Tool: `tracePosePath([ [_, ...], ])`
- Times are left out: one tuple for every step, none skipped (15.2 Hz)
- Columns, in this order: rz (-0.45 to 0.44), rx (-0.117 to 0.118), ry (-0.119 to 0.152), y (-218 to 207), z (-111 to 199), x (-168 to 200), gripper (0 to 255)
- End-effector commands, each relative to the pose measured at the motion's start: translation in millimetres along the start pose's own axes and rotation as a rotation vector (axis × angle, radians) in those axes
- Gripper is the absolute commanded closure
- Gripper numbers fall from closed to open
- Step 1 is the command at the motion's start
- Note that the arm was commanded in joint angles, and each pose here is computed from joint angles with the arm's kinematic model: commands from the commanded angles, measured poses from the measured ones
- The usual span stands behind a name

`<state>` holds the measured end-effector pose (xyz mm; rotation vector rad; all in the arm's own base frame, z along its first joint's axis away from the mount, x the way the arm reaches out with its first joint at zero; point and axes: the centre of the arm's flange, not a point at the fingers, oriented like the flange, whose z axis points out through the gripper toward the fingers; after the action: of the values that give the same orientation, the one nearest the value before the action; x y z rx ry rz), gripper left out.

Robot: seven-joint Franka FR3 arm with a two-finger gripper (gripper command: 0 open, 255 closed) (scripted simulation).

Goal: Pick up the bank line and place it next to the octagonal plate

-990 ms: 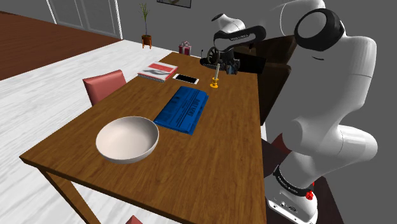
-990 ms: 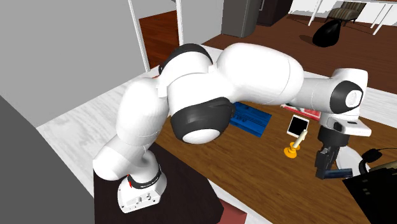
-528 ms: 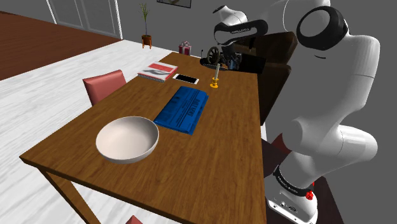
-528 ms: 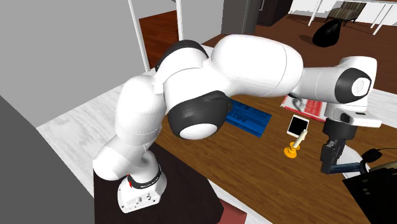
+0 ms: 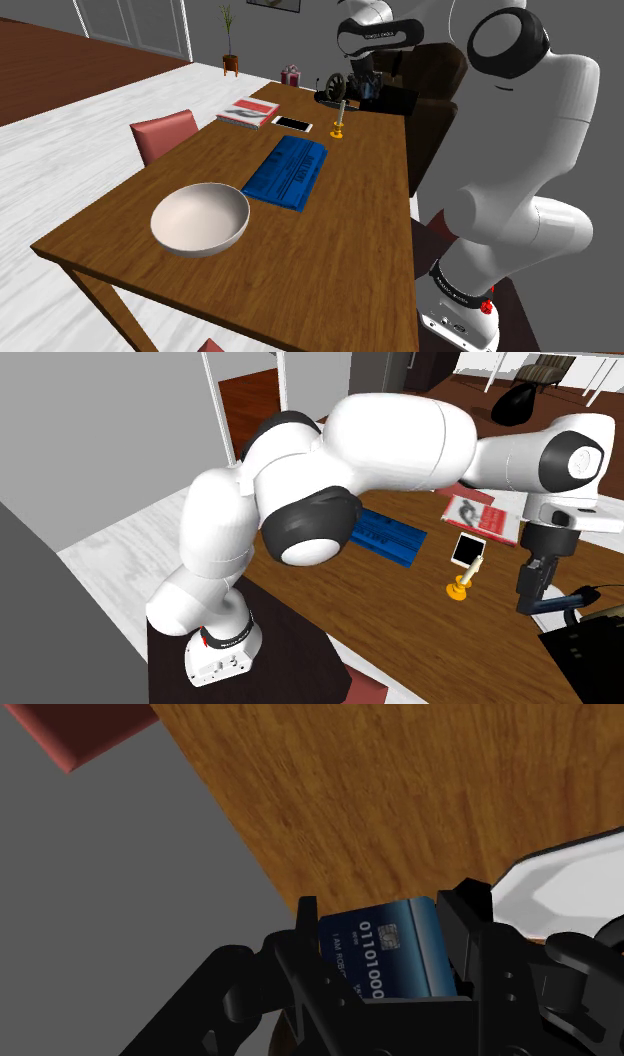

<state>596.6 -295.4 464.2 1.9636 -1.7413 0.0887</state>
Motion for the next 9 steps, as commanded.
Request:
tracePosePath([
  [0.000, 0.000, 0.000, 3.6, -9.6, 3.7, 255],
  [0.000, 0.000, 0.000, 5.3, -14.2, 5.7, 255],
  [0.000, 0.000, 0.000, 6.6, -17.7, 7.2, 255],
  [0.000, 0.000, 0.000, 18.5, -12.6, 9.7, 255],
  [0.000, 0.000, 0.000, 30.4, -7.5, 12.3, 255],
  [0.000, 0.000, 0.000, 42.3, -2.5, 14.9, 255],
  [0.000, 0.000, 0.000, 54.2, 2.6, 17.5, 255],
  [0.000, 0.000, 0.000, 66.2, 7.7, 20.0, 255],
  [0.000, 0.000, 0.000, 78.1, 12.8, 22.6, 255],
])
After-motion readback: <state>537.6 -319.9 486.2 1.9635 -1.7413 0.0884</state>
